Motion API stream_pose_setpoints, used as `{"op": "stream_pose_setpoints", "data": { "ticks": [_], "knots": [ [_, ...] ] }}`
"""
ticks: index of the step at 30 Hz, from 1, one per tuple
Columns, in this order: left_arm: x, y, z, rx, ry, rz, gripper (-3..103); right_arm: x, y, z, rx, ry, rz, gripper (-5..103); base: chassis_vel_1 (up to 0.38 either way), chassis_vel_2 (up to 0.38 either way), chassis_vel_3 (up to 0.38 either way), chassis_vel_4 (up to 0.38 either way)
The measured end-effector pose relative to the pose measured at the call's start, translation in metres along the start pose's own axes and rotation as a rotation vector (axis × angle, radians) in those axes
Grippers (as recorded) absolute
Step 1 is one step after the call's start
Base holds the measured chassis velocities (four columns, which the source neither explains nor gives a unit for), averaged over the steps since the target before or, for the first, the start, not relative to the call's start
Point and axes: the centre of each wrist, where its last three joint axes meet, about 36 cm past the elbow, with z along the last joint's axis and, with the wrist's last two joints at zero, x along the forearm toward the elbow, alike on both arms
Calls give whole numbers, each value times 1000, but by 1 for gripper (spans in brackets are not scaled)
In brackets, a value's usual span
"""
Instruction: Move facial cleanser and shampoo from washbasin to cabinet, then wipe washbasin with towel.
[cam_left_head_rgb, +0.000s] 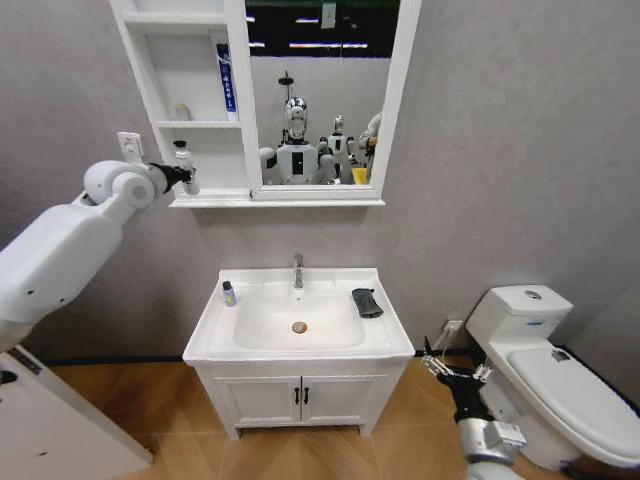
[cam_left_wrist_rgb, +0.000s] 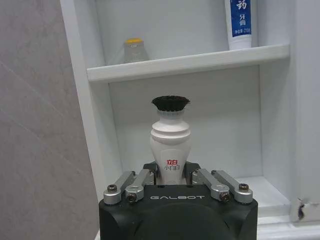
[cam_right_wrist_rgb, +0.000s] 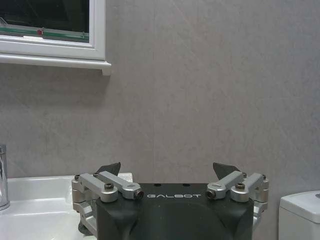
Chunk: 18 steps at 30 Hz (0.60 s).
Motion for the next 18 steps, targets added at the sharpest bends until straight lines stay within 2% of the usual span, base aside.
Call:
{"op": "stream_pose_setpoints", "data": {
  "ticks": [4,6,11,13,18],
  "knots": [
    [-24,-11,-2,-10,8,-18,28,1,-2,2,4,2,0,100,0,0,0,0],
    [-27,-13,-2,-8,10,-16,28,1,-2,2,5,1,1,100,0,0,0,0],
    [-41,-17,0,21,23,-23,28,0,-5,5,12,2,6,100,0,0,0,0],
    [-53,-21,-8,44,17,-25,28,-2,-7,6,15,2,6,100,0,0,0,0],
    [-65,-28,-22,56,1,-27,28,0,-7,6,14,6,6,100,0,0,0,0]
  ]
}}
